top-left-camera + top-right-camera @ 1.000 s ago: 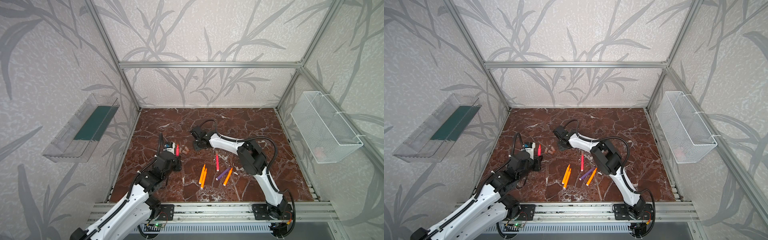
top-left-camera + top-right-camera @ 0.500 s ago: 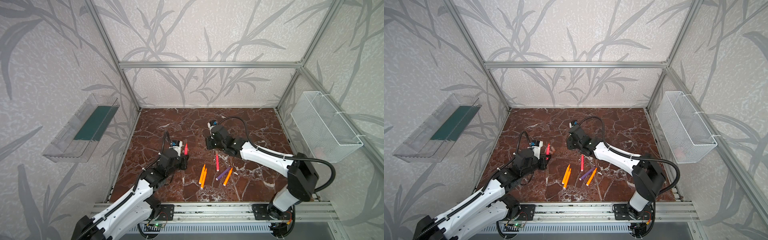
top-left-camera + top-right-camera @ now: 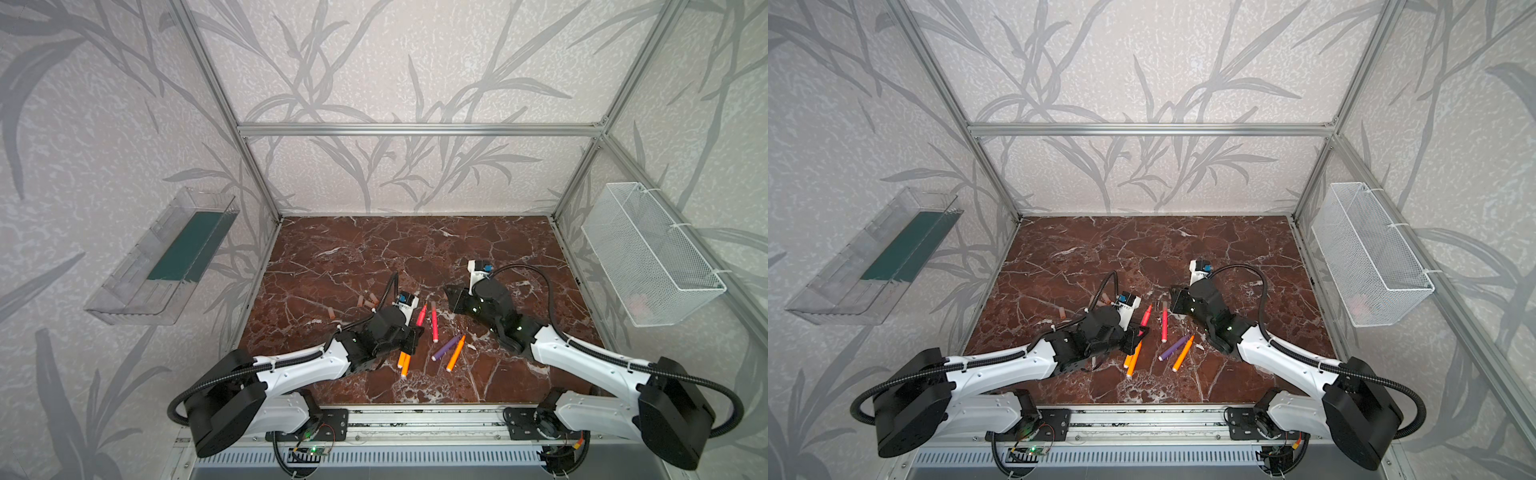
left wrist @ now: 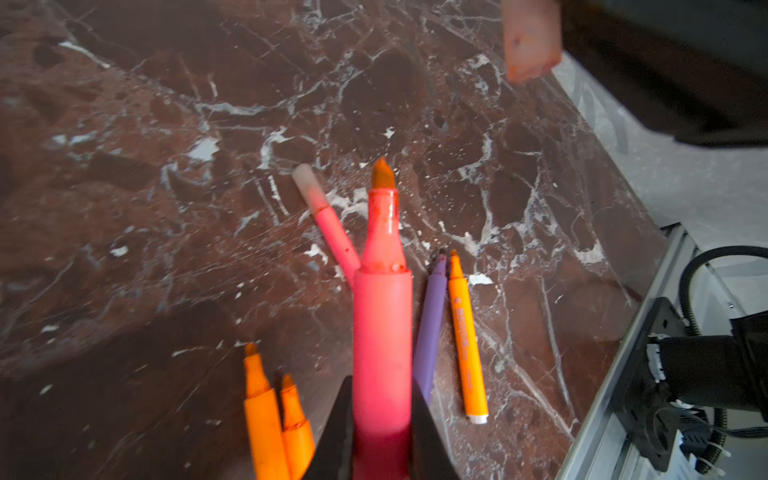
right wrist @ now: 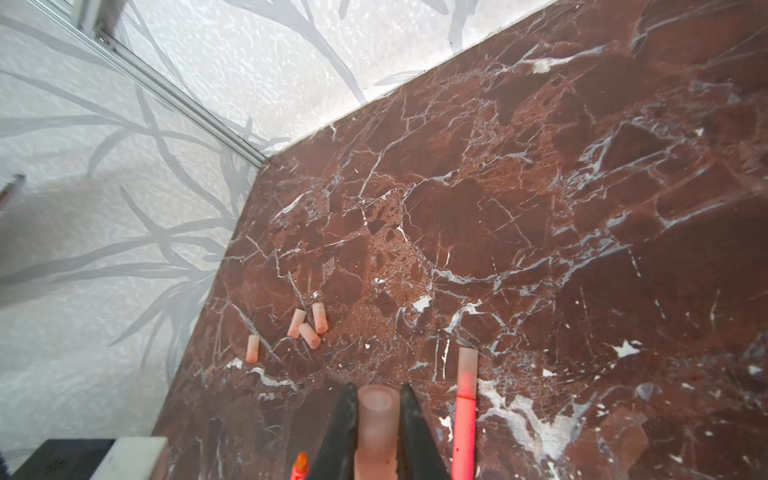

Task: Insert the pens into the pen caps
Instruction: 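Carry the pale pink cap with the right gripper toward the marker tip, then align the cap over the marker tip with the right gripper while the left holds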

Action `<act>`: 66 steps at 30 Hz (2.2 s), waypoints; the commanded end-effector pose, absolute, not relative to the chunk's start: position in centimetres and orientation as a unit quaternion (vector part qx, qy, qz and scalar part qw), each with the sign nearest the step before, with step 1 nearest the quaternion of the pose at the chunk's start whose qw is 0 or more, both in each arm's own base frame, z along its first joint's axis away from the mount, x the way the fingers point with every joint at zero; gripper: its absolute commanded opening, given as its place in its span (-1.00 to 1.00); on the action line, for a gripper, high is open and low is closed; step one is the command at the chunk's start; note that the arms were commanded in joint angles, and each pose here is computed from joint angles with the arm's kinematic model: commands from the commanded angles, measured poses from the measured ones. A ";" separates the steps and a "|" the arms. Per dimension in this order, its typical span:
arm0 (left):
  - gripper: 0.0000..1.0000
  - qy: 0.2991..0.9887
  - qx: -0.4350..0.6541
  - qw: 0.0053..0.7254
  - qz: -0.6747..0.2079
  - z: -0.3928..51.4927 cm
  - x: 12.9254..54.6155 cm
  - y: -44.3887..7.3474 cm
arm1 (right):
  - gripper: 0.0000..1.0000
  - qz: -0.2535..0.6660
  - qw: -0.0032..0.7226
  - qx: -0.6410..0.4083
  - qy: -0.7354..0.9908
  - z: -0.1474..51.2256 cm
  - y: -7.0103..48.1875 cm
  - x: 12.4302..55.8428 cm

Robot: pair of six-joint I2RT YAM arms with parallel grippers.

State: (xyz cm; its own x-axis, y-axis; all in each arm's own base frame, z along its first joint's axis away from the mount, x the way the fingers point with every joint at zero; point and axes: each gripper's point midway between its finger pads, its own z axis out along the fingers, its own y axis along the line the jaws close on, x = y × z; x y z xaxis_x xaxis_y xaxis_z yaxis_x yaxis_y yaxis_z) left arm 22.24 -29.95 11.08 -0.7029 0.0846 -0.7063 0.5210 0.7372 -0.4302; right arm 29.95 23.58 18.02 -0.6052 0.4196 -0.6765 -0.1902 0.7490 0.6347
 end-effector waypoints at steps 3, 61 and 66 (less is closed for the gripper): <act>-1.00 0.832 0.175 0.366 -0.378 14.3 22.9 -33.2 | -0.69 0.421 0.458 0.128 0.772 20.6 23.3 30.1; -1.00 0.831 0.167 0.417 -0.329 15.9 23.6 -31.5 | -0.80 0.391 0.422 0.052 0.816 18.9 29.0 25.1; -1.00 0.830 0.164 0.429 -0.316 16.4 23.8 -30.7 | -0.76 0.412 0.412 0.034 0.812 18.2 30.4 24.8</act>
State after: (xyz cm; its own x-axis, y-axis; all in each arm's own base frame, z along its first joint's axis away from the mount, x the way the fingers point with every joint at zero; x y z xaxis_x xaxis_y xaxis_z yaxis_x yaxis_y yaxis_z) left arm 22.28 -31.19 13.95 -0.6415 0.0634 -0.7645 0.5557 0.7255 -0.4061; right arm 26.81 27.90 19.06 -0.5834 0.4817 -0.6540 -0.2070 0.6904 0.6932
